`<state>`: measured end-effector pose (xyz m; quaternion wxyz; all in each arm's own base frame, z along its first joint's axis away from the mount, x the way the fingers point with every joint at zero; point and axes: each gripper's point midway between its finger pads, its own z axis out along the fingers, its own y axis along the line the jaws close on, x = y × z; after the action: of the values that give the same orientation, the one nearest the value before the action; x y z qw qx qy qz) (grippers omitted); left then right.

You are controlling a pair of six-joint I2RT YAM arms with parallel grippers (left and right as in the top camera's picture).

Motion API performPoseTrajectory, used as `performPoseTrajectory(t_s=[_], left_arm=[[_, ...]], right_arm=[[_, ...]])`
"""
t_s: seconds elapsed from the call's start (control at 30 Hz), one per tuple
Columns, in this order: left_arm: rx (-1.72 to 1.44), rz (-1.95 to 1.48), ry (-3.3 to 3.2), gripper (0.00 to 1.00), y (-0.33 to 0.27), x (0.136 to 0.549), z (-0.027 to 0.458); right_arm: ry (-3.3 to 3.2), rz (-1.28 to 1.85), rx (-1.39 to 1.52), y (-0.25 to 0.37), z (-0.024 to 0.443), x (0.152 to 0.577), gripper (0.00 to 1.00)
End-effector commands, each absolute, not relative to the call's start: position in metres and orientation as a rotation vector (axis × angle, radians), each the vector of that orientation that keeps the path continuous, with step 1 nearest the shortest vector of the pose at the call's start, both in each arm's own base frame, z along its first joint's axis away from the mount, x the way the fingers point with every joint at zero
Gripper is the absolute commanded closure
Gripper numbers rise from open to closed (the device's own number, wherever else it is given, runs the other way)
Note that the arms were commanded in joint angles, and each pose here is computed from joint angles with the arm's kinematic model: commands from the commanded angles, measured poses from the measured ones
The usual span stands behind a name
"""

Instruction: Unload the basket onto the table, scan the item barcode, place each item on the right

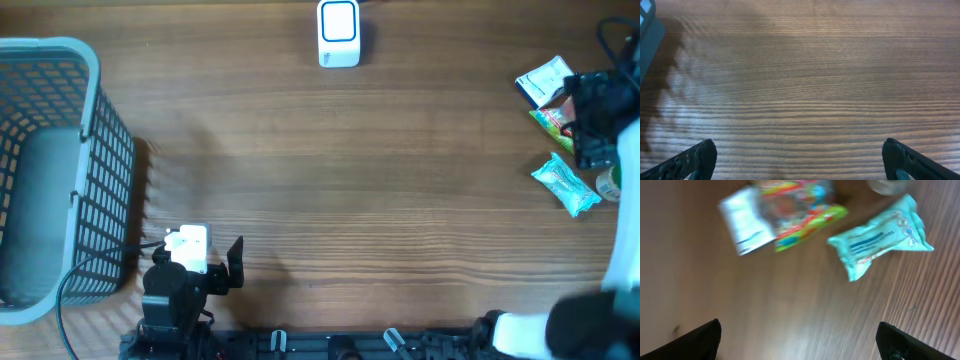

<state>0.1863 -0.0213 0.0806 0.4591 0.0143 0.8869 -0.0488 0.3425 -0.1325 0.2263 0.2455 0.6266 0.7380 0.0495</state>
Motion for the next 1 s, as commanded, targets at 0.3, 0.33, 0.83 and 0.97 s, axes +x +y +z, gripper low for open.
performPoseTrajectory(t_s=[0.3,0.33,0.83,0.97], left_arm=[[0.020,-0.117,2.180,0.00,-0.020,0.187,0.080],[0.020,-0.117,2.180,0.00,-0.020,0.187,0.080],[0.020,-0.117,2.180,0.00,-0.020,0.187,0.080],[0.020,-0.117,2.180,0.00,-0.020,0.187,0.080]], right_arm=[[1.890,0.235,1.263,-0.085,0.359,0.237,0.00],[1.881,0.238,1.258,-0.084,0.361,0.235,0.00],[1.640,0.281,0.651,-0.044,0.389,0.236,0.00],[1.452,0.327,0.538,-0.033,0.377,0.217,0.00]])
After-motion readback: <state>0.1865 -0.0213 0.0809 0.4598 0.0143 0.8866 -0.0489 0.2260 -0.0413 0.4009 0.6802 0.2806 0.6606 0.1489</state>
